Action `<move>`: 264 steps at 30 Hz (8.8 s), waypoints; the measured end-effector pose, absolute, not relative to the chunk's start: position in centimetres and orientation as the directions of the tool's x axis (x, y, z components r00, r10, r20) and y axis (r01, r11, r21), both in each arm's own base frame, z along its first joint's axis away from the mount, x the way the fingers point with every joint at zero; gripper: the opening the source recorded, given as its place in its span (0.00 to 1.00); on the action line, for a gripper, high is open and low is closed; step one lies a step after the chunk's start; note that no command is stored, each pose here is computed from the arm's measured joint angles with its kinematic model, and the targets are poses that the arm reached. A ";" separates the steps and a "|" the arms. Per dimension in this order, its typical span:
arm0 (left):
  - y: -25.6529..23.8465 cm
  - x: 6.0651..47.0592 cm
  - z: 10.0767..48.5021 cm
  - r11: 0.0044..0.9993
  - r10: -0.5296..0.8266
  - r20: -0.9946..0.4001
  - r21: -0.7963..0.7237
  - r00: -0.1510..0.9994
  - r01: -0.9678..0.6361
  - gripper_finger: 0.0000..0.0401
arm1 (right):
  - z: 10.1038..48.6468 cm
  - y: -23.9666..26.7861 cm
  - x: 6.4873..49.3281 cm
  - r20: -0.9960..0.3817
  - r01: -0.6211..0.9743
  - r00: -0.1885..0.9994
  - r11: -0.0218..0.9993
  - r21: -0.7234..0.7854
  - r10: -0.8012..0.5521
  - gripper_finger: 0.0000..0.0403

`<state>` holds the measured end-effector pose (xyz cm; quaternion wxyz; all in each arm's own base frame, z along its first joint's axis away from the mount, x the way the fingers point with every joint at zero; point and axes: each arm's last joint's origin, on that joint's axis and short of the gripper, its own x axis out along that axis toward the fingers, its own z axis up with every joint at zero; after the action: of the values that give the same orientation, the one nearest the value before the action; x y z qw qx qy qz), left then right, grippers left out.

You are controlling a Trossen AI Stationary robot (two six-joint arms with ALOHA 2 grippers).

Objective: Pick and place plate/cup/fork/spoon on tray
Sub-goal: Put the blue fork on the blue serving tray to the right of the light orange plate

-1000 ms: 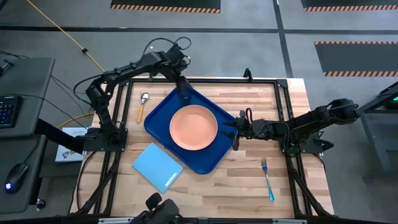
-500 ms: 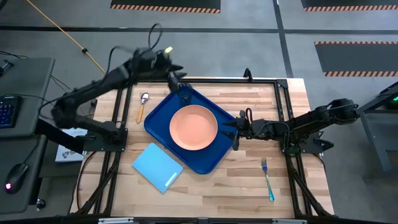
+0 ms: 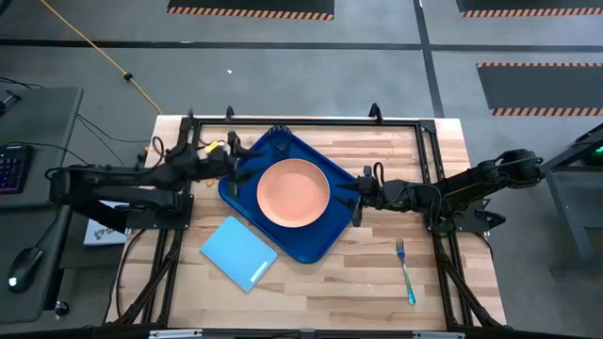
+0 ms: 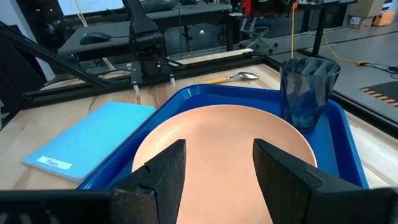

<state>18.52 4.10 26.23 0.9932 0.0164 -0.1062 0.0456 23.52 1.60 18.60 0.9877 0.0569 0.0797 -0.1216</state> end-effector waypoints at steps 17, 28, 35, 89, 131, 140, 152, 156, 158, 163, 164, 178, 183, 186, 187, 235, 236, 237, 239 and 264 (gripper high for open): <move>3.6 18.0 26.2 0.986 0.069 0.230 0.130 0.971 -0.101 0.43 | 22.7 2.7 25.3 -0.720 0.373 0.682 0.907 0.194 -0.127 0.44; 3.6 18.1 26.1 0.981 0.070 0.224 0.161 0.972 -0.108 0.43 | 23.3 10.3 22.6 -0.993 0.693 0.039 0.719 -0.056 -0.115 0.44; 3.6 18.1 26.1 0.978 0.071 0.224 0.178 0.972 -0.112 0.43 | 19.2 13.4 19.2 -0.986 0.794 -0.158 0.587 -0.157 -0.049 0.44; 3.6 18.1 25.8 0.993 0.072 0.193 0.083 0.979 -0.090 0.43 | 19.5 16.9 16.9 -0.972 0.736 0.190 0.675 0.046 -0.141 0.01; 2.8 24.5 21.7 0.998 -0.063 0.027 -0.017 0.998 0.063 0.58 | 27.7 3.7 36.2 -0.069 0.142 0.986 0.977 -0.159 -0.155 0.01; 2.3 24.6 21.6 0.990 -0.140 0.017 0.019 0.990 0.140 0.63 | 28.2 3.5 36.4 0.000 0.111 0.994 0.985 -0.134 -0.112 0.01; 1.9 24.8 21.3 0.987 -0.149 0.021 0.069 0.989 0.147 0.51 | 27.6 3.0 37.0 0.016 0.105 0.994 0.986 -0.127 -0.104 0.01; 1.9 24.8 21.3 0.987 -0.130 0.021 0.094 0.991 0.127 0.38 | 27.6 3.0 37.0 0.010 0.103 0.995 0.987 -0.126 -0.102 0.01; 2.0 24.8 21.3 0.989 -0.115 0.021 0.095 0.993 0.112 0.30 | 27.5 3.0 37.0 0.002 0.102 0.995 0.987 -0.128 -0.103 0.01; 2.0 24.8 21.3 0.990 -0.103 0.020 0.095 0.994 0.101 0.09 | 27.4 3.0 37.0 -0.004 0.103 0.994 0.986 -0.132 -0.105 0.01; 2.0 24.8 21.3 0.990 -0.103 0.020 0.097 0.994 0.100 0.06 | 27.4 3.0 37.0 -0.004 0.105 0.994 0.986 -0.131 -0.106 0.01; 2.1 24.8 21.2 0.993 -0.056 0.011 0.104 0.998 0.054 0.05 | 27.5 2.9 36.7 -0.036 0.116 0.992 0.989 -0.094 -0.119 0.08; 2.2 24.5 21.7 0.995 -0.021 0.022 0.101 1.000 0.019 0.06 | 28.4 3.3 35.6 -0.073 0.194 0.976 0.973 -0.123 -0.204 0.28; 2.2 24.2 22.1 0.995 -0.022 0.020 0.101 1.000 0.020 0.07 | 28.7 3.6 35.1 -0.096 0.228 0.965 0.960 -0.162 -0.245 0.40; 2.2 24.0 22.2 0.995 -0.010 0.013 0.100 1.000 0.008 0.07 | 28.8 3.7 34.9 -0.103 0.239 0.960 0.955 -0.176 -0.259 0.43; -4.8 21.5 21.0 0.607 -0.322 -0.273 -0.794 0.906 -0.024 0.05 | 28.0 3.9 34.3 -0.241 -0.018 0.962 0.851 -0.525 -0.128 0.56; -4.8 21.6 20.9 0.604 -0.322 -0.277 -0.796 0.905 -0.028 0.05 | 27.9 3.8 34.4 -0.242 -0.021 0.962 0.852 -0.523 -0.125 0.56; -4.8 21.7 20.7 0.600 -0.322 -0.286 -0.799 0.903 -0.039 0.05 | 27.9 3.7 34.4 -0.242 -0.023 0.962 0.852 -0.522 -0.122 0.56; -4.9 21.9 20.2 0.592 -0.328 -0.308 -0.804 0.893 -0.060 0.05 | 27.6 3.5 34.6 -0.254 -0.037 0.961 0.855 -0.518 -0.112 0.56; -5.6 22.9 19.0 0.566 -0.392 -0.307 -0.824 0.867 -0.036 0.05 | 25.5 3.7 35.4 -0.341 -0.132 0.939 0.857 -0.498 -0.053 0.28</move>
<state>22.94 -5.63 19.05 0.8529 -0.4540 0.2356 -0.1045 35.36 3.72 25.47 0.9477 -0.2667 0.1741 0.0209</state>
